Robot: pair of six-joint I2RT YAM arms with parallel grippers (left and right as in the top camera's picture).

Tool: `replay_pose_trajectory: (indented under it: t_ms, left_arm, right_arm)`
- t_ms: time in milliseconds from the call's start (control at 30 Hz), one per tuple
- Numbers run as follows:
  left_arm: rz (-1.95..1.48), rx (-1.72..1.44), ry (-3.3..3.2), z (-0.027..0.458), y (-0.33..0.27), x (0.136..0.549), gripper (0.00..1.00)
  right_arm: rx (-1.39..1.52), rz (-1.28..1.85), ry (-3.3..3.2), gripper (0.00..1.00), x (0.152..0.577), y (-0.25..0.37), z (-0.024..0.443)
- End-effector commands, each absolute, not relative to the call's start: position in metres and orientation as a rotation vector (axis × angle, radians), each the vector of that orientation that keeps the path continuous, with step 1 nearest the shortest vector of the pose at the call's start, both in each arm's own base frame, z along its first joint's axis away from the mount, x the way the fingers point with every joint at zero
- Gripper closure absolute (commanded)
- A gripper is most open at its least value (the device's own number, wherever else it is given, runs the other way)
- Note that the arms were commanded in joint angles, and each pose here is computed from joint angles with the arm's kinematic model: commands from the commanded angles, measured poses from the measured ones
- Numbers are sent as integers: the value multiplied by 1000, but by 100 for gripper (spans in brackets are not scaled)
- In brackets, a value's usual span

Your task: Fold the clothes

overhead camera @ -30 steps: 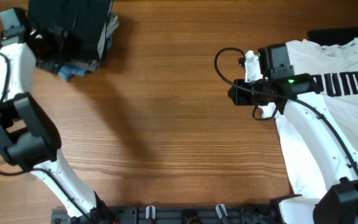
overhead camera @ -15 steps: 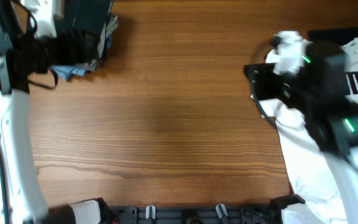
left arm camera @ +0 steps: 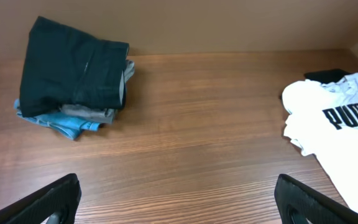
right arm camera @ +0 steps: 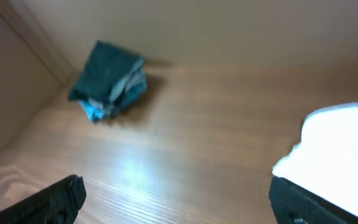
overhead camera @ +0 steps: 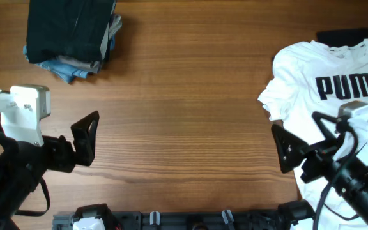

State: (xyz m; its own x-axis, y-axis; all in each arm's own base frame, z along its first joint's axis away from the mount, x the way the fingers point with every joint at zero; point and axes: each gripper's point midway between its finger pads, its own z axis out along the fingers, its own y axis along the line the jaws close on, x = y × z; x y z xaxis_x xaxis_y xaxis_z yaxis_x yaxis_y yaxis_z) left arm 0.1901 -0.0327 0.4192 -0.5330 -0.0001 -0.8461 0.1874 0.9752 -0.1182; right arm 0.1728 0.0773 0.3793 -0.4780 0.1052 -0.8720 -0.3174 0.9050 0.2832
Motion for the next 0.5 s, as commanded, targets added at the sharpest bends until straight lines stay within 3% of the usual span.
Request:
replay_pose_trajectory:
  t_ms: [0, 100, 200, 367, 467]
  left_arm:
    - [-233, 117, 2133, 417, -31, 191, 0]
    - [-233, 117, 2133, 417, -31, 191, 0]
    - [-233, 117, 2133, 417, -31, 191, 0]
    - [-233, 117, 2133, 417, -31, 191, 0]
    - [-233, 117, 2133, 417, -31, 191, 0]
  right_arm:
    - [31, 585, 2070, 0, 169, 74, 371]
    - [300, 692, 2098, 0, 168, 68, 365]
    - [378, 555, 2087, 1, 173, 47, 360]
    - [-34, 199, 1871, 0, 194, 33, 406]
    - [-78, 153, 1773, 0, 191, 29, 407]
